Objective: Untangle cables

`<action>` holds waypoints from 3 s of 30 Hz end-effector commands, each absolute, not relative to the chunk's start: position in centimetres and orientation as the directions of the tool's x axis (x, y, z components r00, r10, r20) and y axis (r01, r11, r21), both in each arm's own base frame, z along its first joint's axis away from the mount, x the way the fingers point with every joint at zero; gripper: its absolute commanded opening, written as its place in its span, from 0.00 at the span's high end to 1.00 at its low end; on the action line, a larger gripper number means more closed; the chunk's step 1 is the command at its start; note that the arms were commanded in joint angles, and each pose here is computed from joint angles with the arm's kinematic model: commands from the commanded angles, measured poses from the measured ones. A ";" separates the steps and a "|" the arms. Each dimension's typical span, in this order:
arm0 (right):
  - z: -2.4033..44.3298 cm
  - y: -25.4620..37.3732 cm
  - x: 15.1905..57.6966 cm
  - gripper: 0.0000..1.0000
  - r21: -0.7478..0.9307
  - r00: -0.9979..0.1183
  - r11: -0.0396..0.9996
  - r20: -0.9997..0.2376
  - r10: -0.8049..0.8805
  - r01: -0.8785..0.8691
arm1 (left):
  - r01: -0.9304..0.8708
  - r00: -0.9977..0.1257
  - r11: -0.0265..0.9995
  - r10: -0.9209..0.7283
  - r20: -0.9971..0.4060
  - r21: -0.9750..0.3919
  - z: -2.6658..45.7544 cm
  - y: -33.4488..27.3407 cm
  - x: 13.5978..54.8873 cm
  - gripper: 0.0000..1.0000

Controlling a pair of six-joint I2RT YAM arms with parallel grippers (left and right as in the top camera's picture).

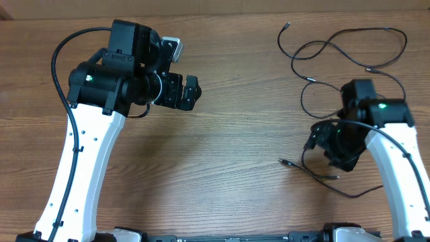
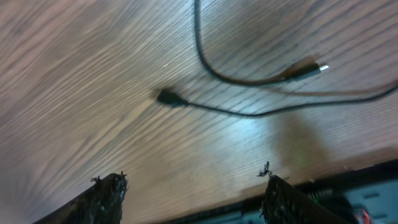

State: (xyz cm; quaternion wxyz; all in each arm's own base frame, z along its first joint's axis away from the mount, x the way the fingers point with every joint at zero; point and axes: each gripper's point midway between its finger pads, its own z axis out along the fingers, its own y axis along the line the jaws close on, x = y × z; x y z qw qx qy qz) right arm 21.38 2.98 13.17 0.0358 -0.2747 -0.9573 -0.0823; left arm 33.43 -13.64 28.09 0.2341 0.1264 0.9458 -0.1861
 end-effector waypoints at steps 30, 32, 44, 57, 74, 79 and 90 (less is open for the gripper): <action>1.4 4.4 21.4 0.26 0.245 -0.709 0.672 0.111 0.697 0.699 | 0.319 -0.851 0.901 0.136 -0.507 -0.293 28.6 -13.6 33.5 0.00; 1.4 4.4 21.6 0.26 0.252 -0.709 0.671 0.106 0.697 0.697 | 0.319 -0.851 0.901 0.136 -0.507 -0.293 28.7 -13.6 33.5 0.01; 1.9 4.5 23.8 0.26 0.318 -0.720 0.674 0.045 0.692 0.667 | 0.321 -0.848 0.901 0.136 -0.513 -0.293 28.7 -13.6 33.6 0.01; 6.3 5.3 26.7 0.21 0.389 -0.781 0.719 0.002 0.625 0.576 | 0.321 -0.848 0.901 0.135 -0.513 -0.293 28.7 -13.6 33.6 0.00; 13.6 -8.3 29.4 0.07 0.236 -0.597 0.639 -0.228 0.769 0.732 | 0.317 -0.856 0.902 0.138 -0.498 -0.294 28.5 -13.5 33.3 0.00; 14.2 -11.0 29.0 0.04 0.213 -0.599 0.625 -0.180 0.780 0.751 | 0.317 -0.856 0.901 0.137 -0.499 -0.297 28.5 -13.6 33.3 0.01; 12.4 -10.1 29.8 0.00 0.282 -0.600 0.591 -0.062 0.797 0.756 | 0.315 -0.859 0.901 0.138 -0.493 -0.297 28.5 -13.5 33.1 0.00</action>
